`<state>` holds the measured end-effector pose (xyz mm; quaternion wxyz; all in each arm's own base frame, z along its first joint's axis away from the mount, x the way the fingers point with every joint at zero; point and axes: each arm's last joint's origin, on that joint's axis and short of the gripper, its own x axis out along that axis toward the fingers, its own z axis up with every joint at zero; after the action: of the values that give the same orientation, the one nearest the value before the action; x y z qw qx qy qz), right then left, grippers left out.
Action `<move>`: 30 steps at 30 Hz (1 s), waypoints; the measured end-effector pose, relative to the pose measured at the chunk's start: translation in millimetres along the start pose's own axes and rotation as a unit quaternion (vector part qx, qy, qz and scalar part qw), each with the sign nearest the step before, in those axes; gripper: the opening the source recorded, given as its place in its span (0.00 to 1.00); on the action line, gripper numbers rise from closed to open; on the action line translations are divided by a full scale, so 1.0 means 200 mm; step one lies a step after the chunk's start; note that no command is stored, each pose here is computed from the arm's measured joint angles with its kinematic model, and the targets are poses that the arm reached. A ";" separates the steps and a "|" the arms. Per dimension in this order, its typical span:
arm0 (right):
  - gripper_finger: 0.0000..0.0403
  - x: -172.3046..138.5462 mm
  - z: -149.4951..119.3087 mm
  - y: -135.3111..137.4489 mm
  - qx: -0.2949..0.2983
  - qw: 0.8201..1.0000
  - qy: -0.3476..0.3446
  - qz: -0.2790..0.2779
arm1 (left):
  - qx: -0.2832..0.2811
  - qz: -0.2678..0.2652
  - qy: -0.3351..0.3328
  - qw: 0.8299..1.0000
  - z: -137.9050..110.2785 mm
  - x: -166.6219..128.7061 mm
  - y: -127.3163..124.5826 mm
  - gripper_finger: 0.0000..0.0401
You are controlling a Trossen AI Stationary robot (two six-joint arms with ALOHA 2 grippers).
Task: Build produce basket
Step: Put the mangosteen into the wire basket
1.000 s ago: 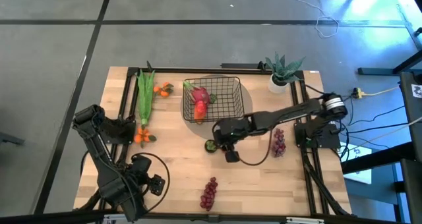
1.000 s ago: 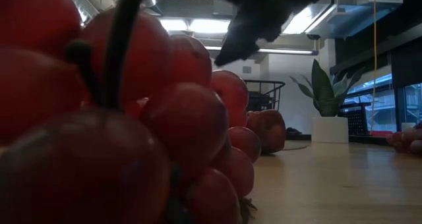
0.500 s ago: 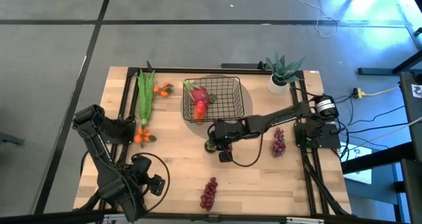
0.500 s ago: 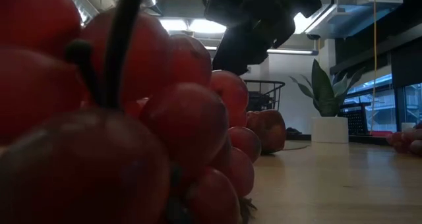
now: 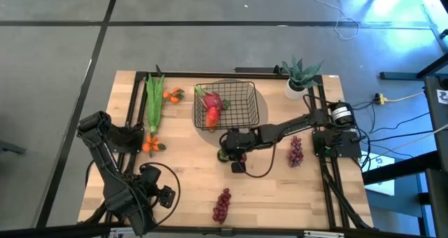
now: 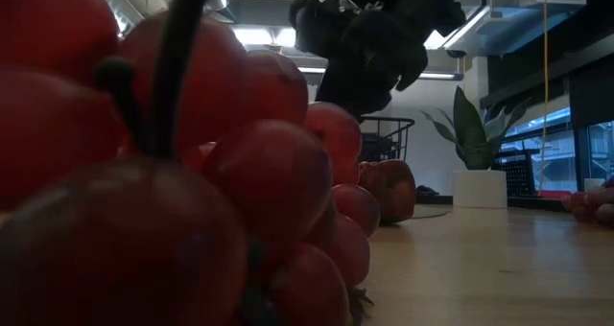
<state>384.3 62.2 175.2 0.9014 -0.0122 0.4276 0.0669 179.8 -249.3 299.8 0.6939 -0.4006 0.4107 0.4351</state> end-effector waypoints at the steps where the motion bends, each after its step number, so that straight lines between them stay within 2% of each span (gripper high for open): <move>1: 0.20 0.01 0.00 0.00 0.000 1.000 0.001 0.000 | 0.000 0.000 0.000 1.000 0.00 0.00 0.00 0.81; 8: 0.18 0.02 -0.01 0.00 0.000 1.000 0.005 -0.001 | 0.000 0.000 0.000 1.000 0.00 0.00 0.00 0.81; 15: 0.03 0.02 -0.01 0.00 0.000 1.000 0.003 0.000 | 0.000 0.000 0.000 1.000 0.00 0.00 0.00 0.81; 24: 0.01 0.00 0.02 0.02 0.015 0.999 0.008 0.036 | 0.000 0.000 0.000 1.000 0.00 0.00 0.00 0.81; 30: 0.00 -0.06 0.14 0.02 0.014 0.999 0.004 0.038 | 0.000 0.000 0.000 1.000 0.00 0.00 0.00 0.81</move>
<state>397.3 67.7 201.4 0.8968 0.0165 0.4318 0.0952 179.9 -249.2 299.8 0.6940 -0.4004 0.4109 0.4350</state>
